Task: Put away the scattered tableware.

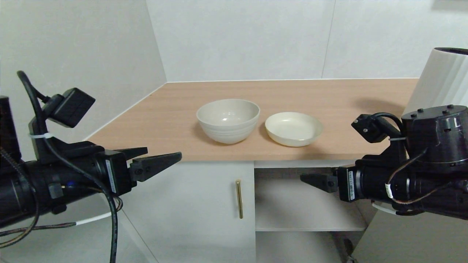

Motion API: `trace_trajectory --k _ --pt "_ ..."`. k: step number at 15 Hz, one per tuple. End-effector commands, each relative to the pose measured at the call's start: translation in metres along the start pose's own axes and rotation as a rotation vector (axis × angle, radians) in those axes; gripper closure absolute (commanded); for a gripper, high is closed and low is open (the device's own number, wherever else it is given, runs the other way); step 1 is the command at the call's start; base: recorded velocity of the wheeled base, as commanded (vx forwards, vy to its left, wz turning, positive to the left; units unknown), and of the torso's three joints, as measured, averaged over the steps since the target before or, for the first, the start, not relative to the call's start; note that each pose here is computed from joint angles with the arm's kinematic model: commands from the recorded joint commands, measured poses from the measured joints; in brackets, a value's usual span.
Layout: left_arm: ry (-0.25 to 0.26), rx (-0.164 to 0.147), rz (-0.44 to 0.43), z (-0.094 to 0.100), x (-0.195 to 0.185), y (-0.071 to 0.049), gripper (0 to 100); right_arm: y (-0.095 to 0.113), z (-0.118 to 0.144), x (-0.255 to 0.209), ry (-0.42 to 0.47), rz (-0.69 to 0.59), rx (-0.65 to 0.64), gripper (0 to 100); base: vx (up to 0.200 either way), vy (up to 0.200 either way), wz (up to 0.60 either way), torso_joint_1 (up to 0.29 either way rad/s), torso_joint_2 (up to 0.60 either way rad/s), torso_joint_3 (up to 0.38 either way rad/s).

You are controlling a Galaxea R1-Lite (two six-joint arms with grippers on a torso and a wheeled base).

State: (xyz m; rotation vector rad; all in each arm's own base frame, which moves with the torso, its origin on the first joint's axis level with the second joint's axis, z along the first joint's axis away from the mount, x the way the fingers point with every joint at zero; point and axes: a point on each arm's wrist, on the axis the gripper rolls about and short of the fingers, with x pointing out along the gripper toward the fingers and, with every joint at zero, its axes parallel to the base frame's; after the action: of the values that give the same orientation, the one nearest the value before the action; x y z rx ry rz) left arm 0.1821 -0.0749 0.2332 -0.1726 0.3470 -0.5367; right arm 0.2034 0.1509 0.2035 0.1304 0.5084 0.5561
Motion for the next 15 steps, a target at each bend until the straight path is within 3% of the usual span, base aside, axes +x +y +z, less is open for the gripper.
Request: trace_trajectory --k 1,2,3,5,8,9,11,13,15 --pt "0.023 -0.047 0.005 0.001 0.01 0.002 0 0.0 0.0 0.0 0.001 0.002 -0.001 0 0.0 0.0 0.0 0.173 -0.46 -0.3" --pt "0.028 -0.088 0.009 0.002 0.013 0.002 0 0.0 0.0 0.0 0.001 0.002 -0.001 0 0.0 0.0 0.0 0.168 -0.46 -0.295" --pt "0.05 -0.15 0.014 0.006 0.018 0.003 0 0.0 0.0 0.001 0.002 0.001 -0.001 0 0.0 0.0 0.0 0.193 -0.47 -0.29" --pt "0.127 -0.237 0.041 0.008 0.026 0.004 0 0.0 -0.001 0.003 0.008 -0.002 0.0 0 0.0 0.0 0.0 0.19 -0.47 -0.283" --pt "0.188 -0.333 0.06 0.011 0.035 0.005 0 -0.001 -0.002 0.006 0.014 -0.01 0.0 0 0.0 0.0 0.0 0.154 -0.38 -0.229" --pt "0.2 -0.407 0.073 0.014 0.042 0.006 0 -0.001 -0.002 0.007 0.014 -0.013 0.001 0 0.0 0.0 0.0 0.041 -0.13 -0.076" --pt "0.223 -0.475 0.089 0.014 0.052 0.008 0 -0.001 -0.001 0.008 0.004 -0.011 0.001 0 0.0 0.0 0.0 0.018 -0.04 -0.031" --pt "0.236 -0.514 0.099 0.013 0.06 0.01 0 -0.001 0.002 0.011 -0.016 -0.014 0.002 0 0.0 0.0 0.0 0.0 0.0 0.0" --pt "0.226 -0.592 0.106 0.017 0.07 0.011 0 0.001 0.016 0.017 -0.015 -0.078 0.024 0 0.0 0.0 0.0 0.0 0.0 0.0"
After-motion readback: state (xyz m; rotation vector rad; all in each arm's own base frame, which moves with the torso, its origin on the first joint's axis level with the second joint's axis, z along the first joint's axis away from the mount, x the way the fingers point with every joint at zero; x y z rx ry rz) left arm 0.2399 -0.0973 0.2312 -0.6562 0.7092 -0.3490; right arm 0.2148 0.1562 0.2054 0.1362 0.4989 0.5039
